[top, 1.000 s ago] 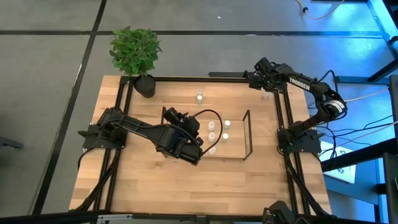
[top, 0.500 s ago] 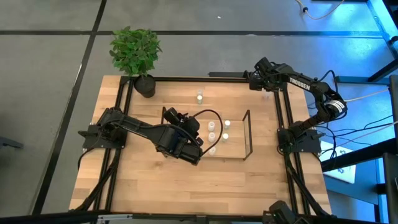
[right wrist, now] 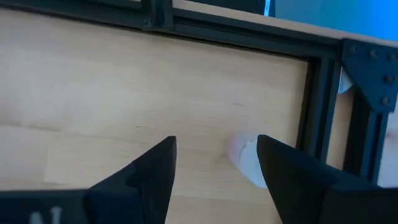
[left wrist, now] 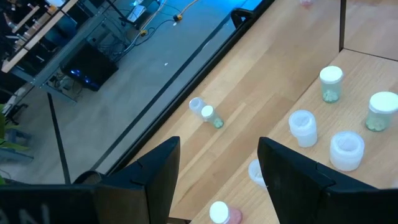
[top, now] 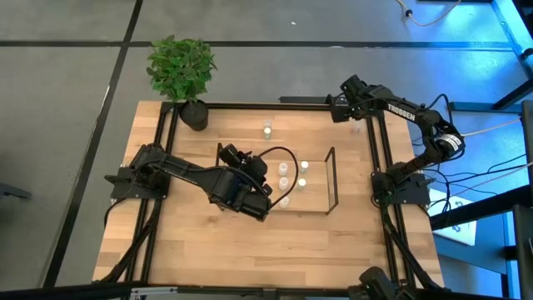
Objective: Pick and place medicine bottles onto shelf by color
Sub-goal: Put the right transparent pill bottle on the shelf aligned with the other transparent pill bottles
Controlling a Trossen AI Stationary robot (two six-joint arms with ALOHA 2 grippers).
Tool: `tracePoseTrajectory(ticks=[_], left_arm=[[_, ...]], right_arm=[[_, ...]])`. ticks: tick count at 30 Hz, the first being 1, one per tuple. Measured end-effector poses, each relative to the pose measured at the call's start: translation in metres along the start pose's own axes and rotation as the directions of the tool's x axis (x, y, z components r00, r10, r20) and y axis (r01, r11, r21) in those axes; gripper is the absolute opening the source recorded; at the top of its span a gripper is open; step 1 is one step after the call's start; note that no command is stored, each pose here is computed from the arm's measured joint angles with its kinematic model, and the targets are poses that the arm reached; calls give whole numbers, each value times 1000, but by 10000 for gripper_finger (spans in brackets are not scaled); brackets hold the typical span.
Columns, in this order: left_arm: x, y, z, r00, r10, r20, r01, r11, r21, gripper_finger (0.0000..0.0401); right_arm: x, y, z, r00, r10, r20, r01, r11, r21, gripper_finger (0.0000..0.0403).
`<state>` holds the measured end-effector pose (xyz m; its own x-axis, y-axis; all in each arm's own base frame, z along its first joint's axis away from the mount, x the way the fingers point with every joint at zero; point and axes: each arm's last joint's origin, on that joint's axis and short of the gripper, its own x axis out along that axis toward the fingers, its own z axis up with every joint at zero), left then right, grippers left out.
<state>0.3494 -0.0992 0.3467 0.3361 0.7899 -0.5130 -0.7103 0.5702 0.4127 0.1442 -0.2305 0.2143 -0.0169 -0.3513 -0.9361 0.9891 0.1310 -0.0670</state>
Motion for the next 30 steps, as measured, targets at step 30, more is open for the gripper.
tracePoseTrajectory(ticks=[30], left_arm=[[0,0,0,1000,0,0,0,1000,0,209]], right_arm=[[0,-4,-8,996,-43,-76,-6,834,-552,226]])
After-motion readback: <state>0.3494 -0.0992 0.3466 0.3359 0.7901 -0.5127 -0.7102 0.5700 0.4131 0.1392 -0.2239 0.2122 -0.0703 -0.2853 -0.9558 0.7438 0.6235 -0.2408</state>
